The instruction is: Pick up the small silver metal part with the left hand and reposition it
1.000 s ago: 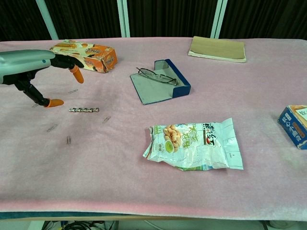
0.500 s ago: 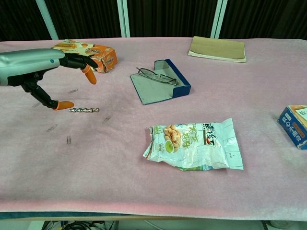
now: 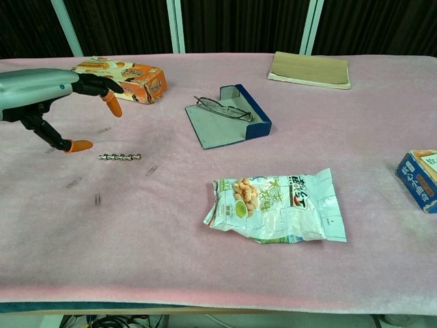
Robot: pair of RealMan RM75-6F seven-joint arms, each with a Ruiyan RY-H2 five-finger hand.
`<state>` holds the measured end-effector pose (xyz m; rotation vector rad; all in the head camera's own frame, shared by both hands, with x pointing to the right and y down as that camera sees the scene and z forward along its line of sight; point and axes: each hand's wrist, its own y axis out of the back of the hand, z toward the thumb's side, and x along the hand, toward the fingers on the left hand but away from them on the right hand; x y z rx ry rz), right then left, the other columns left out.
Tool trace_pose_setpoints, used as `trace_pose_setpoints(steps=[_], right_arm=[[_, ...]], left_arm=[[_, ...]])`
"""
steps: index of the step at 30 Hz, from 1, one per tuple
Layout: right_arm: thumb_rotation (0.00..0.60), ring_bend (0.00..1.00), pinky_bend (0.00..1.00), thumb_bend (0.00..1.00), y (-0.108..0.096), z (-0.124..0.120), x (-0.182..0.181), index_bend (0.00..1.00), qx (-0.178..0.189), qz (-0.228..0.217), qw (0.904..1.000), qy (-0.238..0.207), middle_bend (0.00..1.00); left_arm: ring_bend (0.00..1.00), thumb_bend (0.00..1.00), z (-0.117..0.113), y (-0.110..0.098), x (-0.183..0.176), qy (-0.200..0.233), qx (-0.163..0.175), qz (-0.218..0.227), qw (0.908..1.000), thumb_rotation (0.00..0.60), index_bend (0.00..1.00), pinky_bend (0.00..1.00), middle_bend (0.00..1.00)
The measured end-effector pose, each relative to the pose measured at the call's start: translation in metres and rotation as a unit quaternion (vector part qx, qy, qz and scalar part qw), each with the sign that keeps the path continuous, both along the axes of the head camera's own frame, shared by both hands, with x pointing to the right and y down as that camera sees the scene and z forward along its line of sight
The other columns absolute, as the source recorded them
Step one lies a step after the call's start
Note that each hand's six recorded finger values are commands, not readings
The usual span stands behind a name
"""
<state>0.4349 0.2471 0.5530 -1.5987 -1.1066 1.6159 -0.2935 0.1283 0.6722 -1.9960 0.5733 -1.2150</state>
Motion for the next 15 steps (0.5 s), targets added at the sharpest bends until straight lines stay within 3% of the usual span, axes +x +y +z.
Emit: trace_pose_setpoints(steps=[8, 15], right_arm=[[0.6, 0.05, 0.18, 0.09, -0.001, 0.002, 0.0, 0.0, -0.005, 0.001, 1.0, -0.001, 0.0], [0.6, 0.05, 0.18, 0.09, -0.001, 0.003, 0.003, 0.0, -0.01, 0.008, 0.9999, -0.001, 0.0]], left_arm=[[0.0, 0.31, 0.027, -0.002, -0.029, -0.055, -0.028, -0.066, 0.9959, 0.6, 0.33, 0.0, 0.09], [0.0, 0.31, 0.052, -0.002, -0.032, -0.089, -0.027, -0.099, 0.9907, 0.6, 0.35, 0.0, 0.11]])
